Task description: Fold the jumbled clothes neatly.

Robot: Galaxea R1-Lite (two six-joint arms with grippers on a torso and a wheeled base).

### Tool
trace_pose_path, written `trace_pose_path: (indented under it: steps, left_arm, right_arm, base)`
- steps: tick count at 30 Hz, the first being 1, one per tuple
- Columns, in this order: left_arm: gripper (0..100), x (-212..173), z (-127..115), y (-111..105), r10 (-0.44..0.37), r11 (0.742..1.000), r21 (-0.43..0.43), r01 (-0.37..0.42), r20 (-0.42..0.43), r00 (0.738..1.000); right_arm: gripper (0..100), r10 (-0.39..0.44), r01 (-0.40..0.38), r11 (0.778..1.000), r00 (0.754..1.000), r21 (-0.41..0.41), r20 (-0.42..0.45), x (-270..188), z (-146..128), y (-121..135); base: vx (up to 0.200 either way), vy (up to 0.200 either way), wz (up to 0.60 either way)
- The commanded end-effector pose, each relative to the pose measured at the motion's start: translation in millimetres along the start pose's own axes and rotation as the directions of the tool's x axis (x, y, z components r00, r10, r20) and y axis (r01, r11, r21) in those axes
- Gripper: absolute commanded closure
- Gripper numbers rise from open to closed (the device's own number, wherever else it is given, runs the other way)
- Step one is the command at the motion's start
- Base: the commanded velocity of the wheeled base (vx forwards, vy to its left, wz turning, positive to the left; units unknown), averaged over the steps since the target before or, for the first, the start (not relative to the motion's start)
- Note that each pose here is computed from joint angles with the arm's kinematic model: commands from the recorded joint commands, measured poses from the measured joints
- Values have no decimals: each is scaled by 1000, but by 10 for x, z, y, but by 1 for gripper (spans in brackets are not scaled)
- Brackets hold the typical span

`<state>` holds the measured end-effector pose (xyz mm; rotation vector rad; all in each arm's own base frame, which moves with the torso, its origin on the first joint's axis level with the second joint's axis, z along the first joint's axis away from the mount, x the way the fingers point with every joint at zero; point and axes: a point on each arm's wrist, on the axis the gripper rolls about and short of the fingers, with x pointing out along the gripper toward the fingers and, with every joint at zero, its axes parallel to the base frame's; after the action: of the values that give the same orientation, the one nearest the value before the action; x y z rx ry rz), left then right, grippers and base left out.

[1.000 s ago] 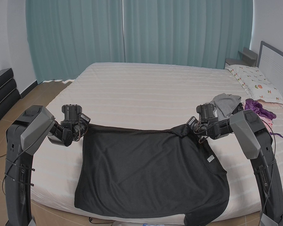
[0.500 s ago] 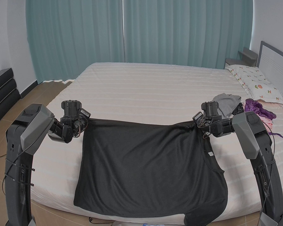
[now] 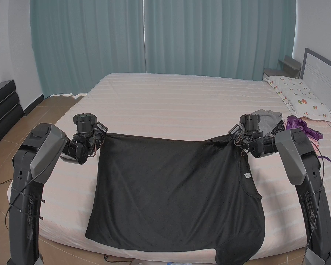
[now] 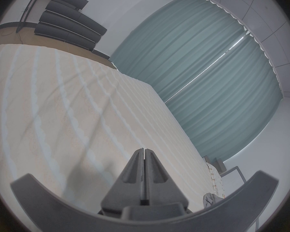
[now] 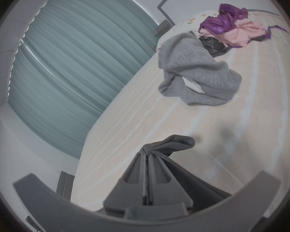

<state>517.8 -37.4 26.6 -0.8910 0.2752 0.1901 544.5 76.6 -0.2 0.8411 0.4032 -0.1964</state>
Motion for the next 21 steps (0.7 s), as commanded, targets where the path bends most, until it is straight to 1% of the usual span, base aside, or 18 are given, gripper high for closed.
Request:
trace_pose_path:
  steps: [1, 2, 5, 7, 11, 16, 21]
  left_arm:
    - [100, 112, -36, 114, 10, 1000, 1, -10, 5, 1000]
    - [100, 146, -11, 128, 6, 1000, -4, -6, 15, 1000]
    - [100, 171, 7, 141, 4, 1000, -6, -4, 22, 1000]
    - [100, 179, -7, 157, 6, 1000, -5, -6, 19, 1000]
    - [100, 254, -145, 258, 19, 1000, 3, -19, -4, 1000]
    - [100, 294, -187, 277, 16, 1000, 11, -16, -15, 1000]
    - [100, 322, -252, 357, 37, 998, 56, -35, -35, 999]
  right_arm:
    - [100, 40, -39, 999, 999, -7, 32, -41, 83, 87]
    - [100, 59, -59, 998, 997, -6, 49, -49, 114, 112]
    - [100, 59, -59, 998, 997, -6, 51, -44, 118, 104]
    - [100, 38, -38, 999, 999, -10, 38, 3, 67, 20]
    - [100, -6, 7, 999, 1000, -41, 19, 107, -84, -158]
    - [100, -16, 17, 999, 1000, -48, 12, 151, -156, -229]
    - [100, -41, 40, 997, 999, -62, -11, 212, -278, -346]
  base:
    - [0, 0, 0]
    - [0, 0, 0]
    - [0, 0, 0]
    - [0, 0, 0]
    - [0, 0, 0]
    - [0, 0, 0]
    - [0, 0, 0]
